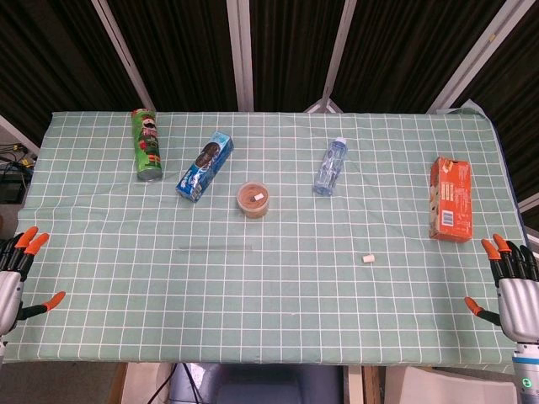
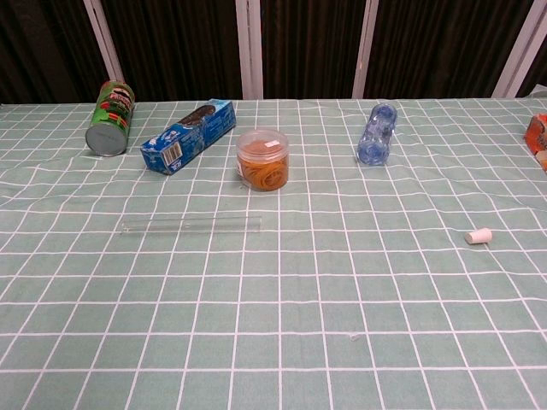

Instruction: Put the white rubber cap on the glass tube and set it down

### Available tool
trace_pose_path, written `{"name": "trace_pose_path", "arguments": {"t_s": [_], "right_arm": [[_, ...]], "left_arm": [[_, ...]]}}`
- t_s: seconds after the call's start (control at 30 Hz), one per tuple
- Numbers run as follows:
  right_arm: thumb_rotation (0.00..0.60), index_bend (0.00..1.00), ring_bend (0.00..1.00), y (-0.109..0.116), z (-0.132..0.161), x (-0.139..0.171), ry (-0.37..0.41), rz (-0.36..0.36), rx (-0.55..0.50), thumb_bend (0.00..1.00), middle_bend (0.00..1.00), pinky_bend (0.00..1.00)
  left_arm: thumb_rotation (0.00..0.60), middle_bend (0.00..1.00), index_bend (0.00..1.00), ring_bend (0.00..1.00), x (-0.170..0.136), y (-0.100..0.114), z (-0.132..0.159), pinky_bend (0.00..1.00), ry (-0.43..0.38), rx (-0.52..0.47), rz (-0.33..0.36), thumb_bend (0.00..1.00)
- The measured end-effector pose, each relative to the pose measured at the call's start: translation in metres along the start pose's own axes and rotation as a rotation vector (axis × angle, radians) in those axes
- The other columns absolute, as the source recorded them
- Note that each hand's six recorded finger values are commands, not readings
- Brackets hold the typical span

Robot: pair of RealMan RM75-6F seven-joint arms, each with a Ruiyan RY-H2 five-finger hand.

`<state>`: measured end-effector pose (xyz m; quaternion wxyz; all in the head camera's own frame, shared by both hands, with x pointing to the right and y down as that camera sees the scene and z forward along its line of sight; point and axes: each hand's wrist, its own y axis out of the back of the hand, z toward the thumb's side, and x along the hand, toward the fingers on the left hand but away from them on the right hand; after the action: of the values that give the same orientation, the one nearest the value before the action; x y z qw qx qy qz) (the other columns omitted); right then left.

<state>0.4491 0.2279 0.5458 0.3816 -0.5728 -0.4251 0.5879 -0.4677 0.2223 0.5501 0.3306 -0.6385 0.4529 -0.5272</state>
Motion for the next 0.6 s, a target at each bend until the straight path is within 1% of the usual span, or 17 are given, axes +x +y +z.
{"name": "trace_pose_path", "arguments": {"t_s": [0.2, 0.3, 0.33, 0.4, 0.47, 0.6], "right_arm": [[0.6, 0.0, 0.0, -0.003, 0.006, 0.001, 0.017, 0.006, 0.005, 0.18, 0.0, 0.0], [0.6, 0.0, 0.0, -0.004, 0.006, 0.001, 0.01, 0.009, 0.0, 0.18, 0.0, 0.0], [0.6, 0.0, 0.0, -0.004, 0.005, 0.001, 0.006, 0.01, -0.003, 0.18, 0.0, 0.0], [0.6, 0.0, 0.0, -0.004, 0.005, 0.001, 0.003, 0.012, -0.01, 0.18, 0.0, 0.0], [0.6, 0.0, 0.0, -0.004, 0.005, 0.0, 0.003, 0.014, -0.019, 0.18, 0.0, 0.0], [0.6, 0.0, 0.0, -0.006, 0.006, -0.001, 0.007, 0.028, -0.028, 0.18, 0.0, 0.0]], "left_arm": [[0.6, 0.0, 0.02, 0.0, 0.0, 0.001, -0.002, 0.0, 0.009, -0.012, -0.002, 0.18], [0.6, 0.0, 0.06, 0.0, 0.0, -0.001, 0.0, 0.0, 0.013, -0.023, -0.018, 0.18], [0.6, 0.01, 0.08, 0.0, 0.001, -0.002, 0.001, 0.0, 0.013, -0.027, -0.023, 0.18], [0.6, 0.04, 0.14, 0.0, 0.003, -0.004, 0.006, 0.0, 0.011, -0.034, -0.035, 0.18], [0.6, 0.1, 0.2, 0.0, 0.008, -0.006, 0.012, 0.0, 0.004, -0.032, -0.044, 0.18], [0.6, 0.2, 0.27, 0.0, 0.023, -0.009, 0.03, 0.0, -0.01, -0.018, -0.051, 0.21]]}}
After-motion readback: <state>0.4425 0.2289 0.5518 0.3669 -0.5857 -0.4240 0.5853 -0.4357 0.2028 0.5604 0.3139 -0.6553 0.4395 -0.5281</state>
